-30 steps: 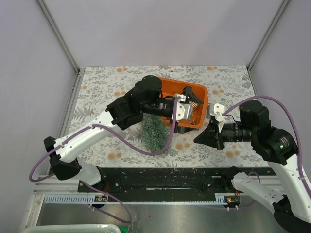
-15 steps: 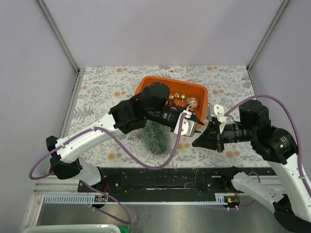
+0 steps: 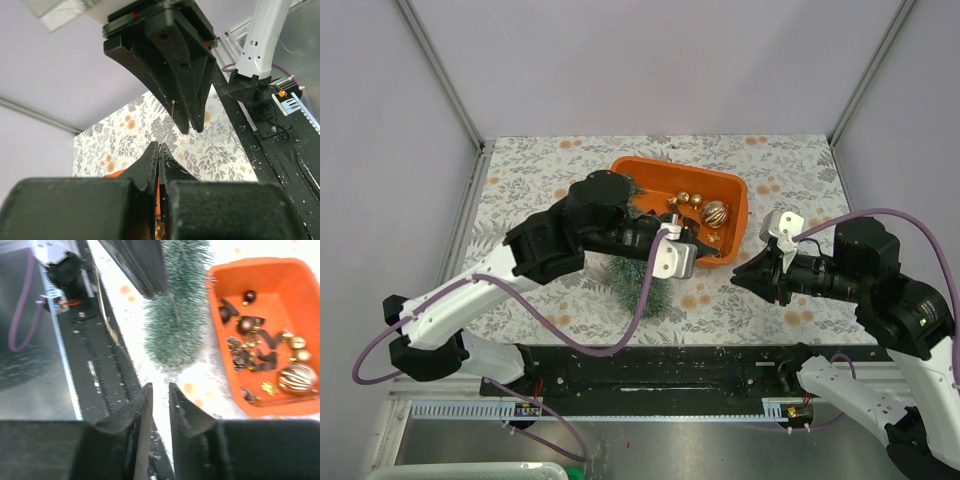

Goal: Decorate the small christmas tree

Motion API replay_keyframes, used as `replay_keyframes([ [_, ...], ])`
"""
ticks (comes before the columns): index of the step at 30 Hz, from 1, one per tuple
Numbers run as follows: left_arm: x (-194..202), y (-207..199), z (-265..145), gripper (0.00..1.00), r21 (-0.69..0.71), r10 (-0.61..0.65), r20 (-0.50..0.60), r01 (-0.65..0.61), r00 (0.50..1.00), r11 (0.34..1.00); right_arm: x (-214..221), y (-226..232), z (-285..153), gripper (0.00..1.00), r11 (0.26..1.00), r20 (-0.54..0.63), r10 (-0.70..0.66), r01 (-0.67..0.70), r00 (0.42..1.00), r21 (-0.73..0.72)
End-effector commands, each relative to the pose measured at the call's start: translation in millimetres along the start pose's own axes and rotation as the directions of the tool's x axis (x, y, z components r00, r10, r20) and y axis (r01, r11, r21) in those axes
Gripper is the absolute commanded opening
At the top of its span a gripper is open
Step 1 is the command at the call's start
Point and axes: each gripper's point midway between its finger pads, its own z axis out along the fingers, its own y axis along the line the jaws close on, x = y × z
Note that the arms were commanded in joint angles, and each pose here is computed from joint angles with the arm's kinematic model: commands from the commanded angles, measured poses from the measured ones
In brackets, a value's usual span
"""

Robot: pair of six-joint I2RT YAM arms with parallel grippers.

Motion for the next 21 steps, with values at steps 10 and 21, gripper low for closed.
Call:
replay_keyframes([
  [10,-14.5,12.8,-36.2,0.0,-0.155,-0.018,-0.013,0.016,1.0,0.988,4.7,-34.8,-3.1,0.54,0.972,0.085,0.007,-0.027,0.996,0.233],
  [21,-17.9,15.3,-51.6,0.0,-0.214,0.006,-0.013,-0.009,1.0,0.977,27.1,-30.6,0.9,0.56,0.963,0.065,0.125,-0.137,0.99,0.233],
])
